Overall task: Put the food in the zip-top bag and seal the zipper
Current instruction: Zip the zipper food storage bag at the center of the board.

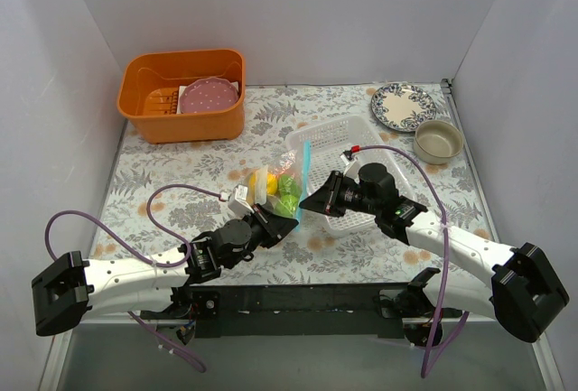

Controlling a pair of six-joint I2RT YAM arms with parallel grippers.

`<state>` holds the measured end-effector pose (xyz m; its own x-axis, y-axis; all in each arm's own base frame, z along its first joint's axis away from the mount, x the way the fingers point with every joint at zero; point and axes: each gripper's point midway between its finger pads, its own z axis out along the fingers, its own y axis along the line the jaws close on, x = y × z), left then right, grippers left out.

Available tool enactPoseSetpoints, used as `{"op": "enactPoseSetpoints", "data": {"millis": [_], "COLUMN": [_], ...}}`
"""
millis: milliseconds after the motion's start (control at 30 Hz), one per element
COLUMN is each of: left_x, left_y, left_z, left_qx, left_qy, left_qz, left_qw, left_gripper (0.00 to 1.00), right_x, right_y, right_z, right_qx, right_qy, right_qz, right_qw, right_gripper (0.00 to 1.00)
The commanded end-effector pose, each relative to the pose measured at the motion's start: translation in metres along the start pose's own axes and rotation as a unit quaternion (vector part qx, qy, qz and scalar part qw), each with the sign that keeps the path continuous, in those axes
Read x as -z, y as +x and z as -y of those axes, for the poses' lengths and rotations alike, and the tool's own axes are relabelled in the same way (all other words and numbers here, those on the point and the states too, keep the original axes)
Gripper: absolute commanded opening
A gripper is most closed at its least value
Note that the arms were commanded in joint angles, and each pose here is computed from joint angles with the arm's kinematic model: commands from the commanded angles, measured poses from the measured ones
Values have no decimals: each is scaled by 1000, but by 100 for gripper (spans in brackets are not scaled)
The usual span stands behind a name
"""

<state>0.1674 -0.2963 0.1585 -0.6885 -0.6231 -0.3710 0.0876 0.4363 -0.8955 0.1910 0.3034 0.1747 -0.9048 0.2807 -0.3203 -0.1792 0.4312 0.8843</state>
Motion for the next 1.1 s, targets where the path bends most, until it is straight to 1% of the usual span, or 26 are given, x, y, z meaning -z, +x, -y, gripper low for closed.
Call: {"op": "enactPoseSetpoints", "data": {"millis": [0,33,100,367,533,1067], "left_x": [0,0,1,6,12,17], "left_y": [-9,-9,-9,-1,5,8], "left_z": [22,22,21,14,8,-4], "left_qx": [9,9,10,21,37,41], "left_qy": [23,23,22,21,24,14], "left_qz": [15,15,14,-6,-23,-29], "left_qw": [1000,1000,1000,1000,999,999], "left_gripper": [0,0,0,0,0,0], "right_x": [-1,-1,0,2,-4,-6], "right_y": [-2,-1,-4,-30,-36,-54], "right_z": [-11,-10,-13,-22,-24,-28], "right_qx": [13,12,13,24,21,14], "right_qy": [-25,-24,-29,-22,-26,-40], "right_qz": [2,2,10,69,79,120], "right_qw": [1000,1000,999,997,996,992], "right_gripper": [10,7,6,6,6,7]}}
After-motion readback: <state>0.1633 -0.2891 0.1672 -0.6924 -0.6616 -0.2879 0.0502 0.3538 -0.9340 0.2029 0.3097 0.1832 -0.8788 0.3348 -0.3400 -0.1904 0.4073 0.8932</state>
